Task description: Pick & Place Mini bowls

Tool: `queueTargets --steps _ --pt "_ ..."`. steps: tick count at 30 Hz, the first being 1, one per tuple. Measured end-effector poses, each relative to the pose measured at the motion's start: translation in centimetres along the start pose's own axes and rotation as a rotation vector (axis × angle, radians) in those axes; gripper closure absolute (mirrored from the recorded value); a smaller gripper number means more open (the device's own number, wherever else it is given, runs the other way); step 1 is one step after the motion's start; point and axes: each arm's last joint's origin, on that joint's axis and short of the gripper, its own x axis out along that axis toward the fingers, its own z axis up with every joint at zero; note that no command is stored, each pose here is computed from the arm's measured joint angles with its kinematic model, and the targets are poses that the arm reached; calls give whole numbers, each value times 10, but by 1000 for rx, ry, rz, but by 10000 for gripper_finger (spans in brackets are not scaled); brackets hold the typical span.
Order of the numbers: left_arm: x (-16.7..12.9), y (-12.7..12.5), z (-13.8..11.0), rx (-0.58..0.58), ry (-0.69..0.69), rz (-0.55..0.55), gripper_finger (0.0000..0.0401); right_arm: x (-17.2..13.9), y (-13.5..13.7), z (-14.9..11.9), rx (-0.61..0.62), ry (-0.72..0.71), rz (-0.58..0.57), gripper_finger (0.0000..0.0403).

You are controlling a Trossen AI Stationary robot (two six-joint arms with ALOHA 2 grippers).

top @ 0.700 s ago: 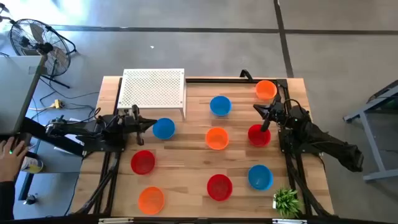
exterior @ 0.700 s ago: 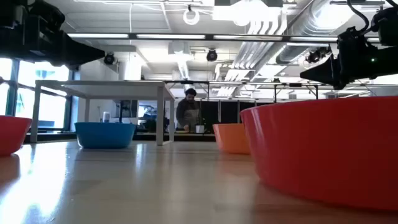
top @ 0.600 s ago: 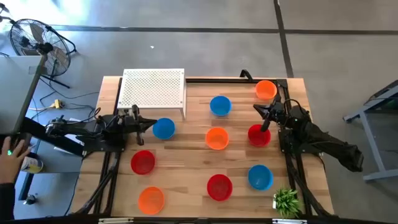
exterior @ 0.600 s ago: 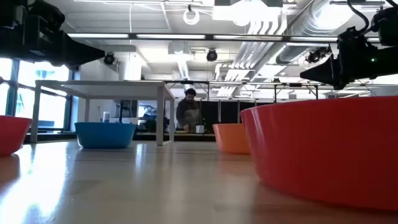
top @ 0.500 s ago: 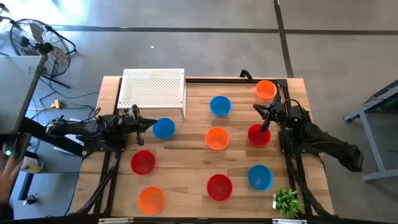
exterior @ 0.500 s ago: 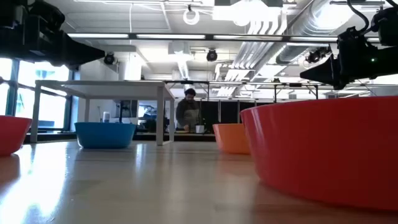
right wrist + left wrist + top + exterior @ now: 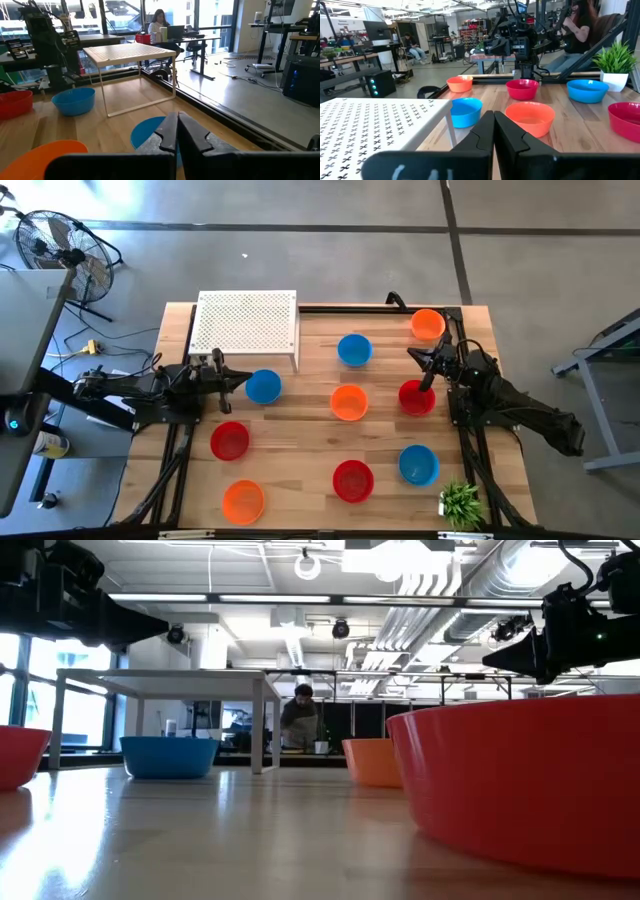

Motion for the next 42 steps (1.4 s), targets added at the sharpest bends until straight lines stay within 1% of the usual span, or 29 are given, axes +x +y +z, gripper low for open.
queueTargets --steps 23,29,32,35,36,39,42 --pt "0 0 0 -1 -1 -1 401 0 0 0 0 0 0 402" --pt "0 -1 4 -17 -40 -37 401 0 0 0 0 0 0 402" --pt "0 -3 3 -96 -36 -101 401 0 0 0 0 0 0 402" --pt "0 -4 1 -263 -5 -134 401 0 0 0 0 0 0 402" --pt "0 -4 1 -295 -2 -157 401 0 0 0 0 0 0 402" --pt "-2 -7 5 -312 2 -259 401 0 0 0 0 0 0 402" --pt "-2 -7 11 -302 76 -270 401 0 0 0 0 0 0 402"
